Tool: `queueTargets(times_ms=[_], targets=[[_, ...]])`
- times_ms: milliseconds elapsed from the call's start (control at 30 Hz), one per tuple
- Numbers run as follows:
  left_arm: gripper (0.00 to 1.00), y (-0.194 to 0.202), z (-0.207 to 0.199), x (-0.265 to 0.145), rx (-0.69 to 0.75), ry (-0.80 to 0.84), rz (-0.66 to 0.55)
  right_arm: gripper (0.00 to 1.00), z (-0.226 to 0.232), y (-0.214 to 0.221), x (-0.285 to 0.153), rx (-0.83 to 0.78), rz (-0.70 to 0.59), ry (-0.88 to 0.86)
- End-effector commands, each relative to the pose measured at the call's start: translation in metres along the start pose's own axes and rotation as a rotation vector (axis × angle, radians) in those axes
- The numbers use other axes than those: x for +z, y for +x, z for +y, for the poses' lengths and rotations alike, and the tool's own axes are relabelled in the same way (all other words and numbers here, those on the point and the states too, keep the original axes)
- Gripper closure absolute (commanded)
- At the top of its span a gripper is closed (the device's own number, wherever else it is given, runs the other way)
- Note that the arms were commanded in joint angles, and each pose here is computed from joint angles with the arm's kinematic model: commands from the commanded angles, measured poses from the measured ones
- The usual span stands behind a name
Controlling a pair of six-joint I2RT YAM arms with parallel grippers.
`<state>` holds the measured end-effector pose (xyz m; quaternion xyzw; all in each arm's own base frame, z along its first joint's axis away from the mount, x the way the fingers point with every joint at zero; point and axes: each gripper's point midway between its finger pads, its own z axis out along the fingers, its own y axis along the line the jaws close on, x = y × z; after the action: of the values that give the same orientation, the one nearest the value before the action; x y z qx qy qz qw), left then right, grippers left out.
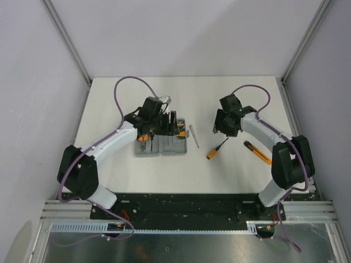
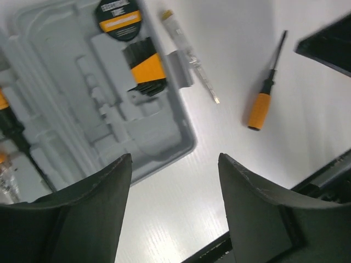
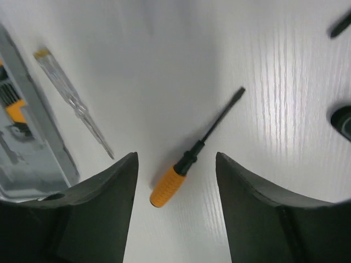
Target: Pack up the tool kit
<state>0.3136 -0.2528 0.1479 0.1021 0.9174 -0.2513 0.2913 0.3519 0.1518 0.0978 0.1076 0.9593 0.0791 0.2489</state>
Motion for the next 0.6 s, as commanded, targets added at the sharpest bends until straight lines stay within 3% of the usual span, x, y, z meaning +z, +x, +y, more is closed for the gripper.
queueTargets(times_ms=[0,167,333,567], targets=[[0.3,-0.02,0.012,-0.013,-0.052,-0.078,-0.125,0.36,-0.021,0.032,-0.01,0.022,0.076,0.039],[0.21,-0.038,0.027,-0.027,-0.097,-0.185,-0.228,0.34,-0.025,0.063,-0.002,0.199,0.174,0.0],[0.04,-0.042,0.059,-0.039,-0.154,-0.334,-0.297,0.34,-0.001,0.072,0.012,0.276,0.217,-0.095],[0.01,-0.041,0.095,-0.051,-0.252,-0.37,-0.299,0.41,0.016,0.084,0.04,0.293,0.231,-0.085]])
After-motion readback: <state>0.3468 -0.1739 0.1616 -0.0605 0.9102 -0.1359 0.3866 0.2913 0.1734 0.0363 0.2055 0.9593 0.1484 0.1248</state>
